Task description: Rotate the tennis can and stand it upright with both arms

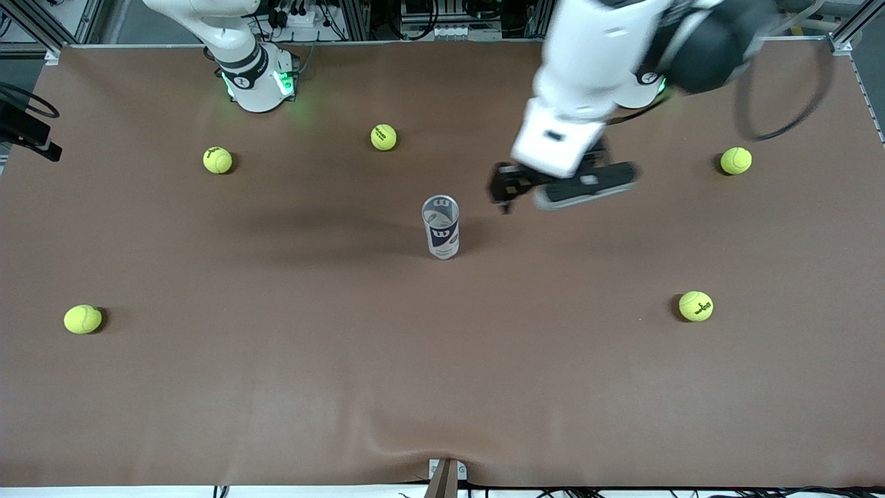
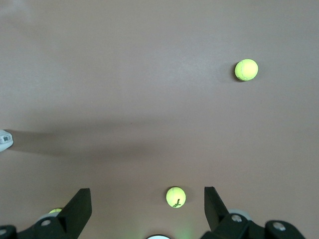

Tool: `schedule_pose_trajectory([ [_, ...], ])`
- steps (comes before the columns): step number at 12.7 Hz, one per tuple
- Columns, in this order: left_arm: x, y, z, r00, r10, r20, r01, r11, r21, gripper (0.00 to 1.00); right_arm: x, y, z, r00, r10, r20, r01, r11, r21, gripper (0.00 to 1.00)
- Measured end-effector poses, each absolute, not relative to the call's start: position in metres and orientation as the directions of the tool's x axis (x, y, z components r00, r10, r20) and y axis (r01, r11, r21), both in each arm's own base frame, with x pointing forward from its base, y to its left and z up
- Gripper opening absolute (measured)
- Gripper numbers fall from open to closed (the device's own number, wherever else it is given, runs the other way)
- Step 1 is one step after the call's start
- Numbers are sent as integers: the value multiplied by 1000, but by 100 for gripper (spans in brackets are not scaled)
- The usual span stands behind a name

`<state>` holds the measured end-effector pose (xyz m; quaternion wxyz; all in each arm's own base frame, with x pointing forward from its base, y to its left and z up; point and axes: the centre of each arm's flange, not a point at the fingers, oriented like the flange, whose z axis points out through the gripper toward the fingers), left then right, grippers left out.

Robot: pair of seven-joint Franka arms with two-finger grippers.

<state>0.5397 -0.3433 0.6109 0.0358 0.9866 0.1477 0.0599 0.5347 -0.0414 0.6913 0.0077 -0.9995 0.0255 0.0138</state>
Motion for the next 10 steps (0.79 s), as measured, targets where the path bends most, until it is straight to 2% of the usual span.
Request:
schedule_pose_trajectory([
  [5,550,-192,660,986,152,62,154,-988,-19,100,535,-41,691,998,-51,-28,-51,-999,-16,100],
  [10,524,-130,663,992,126,28,127,-991,-42,100,535,-41,691,998,-50,-28,-51,-999,-17,100],
])
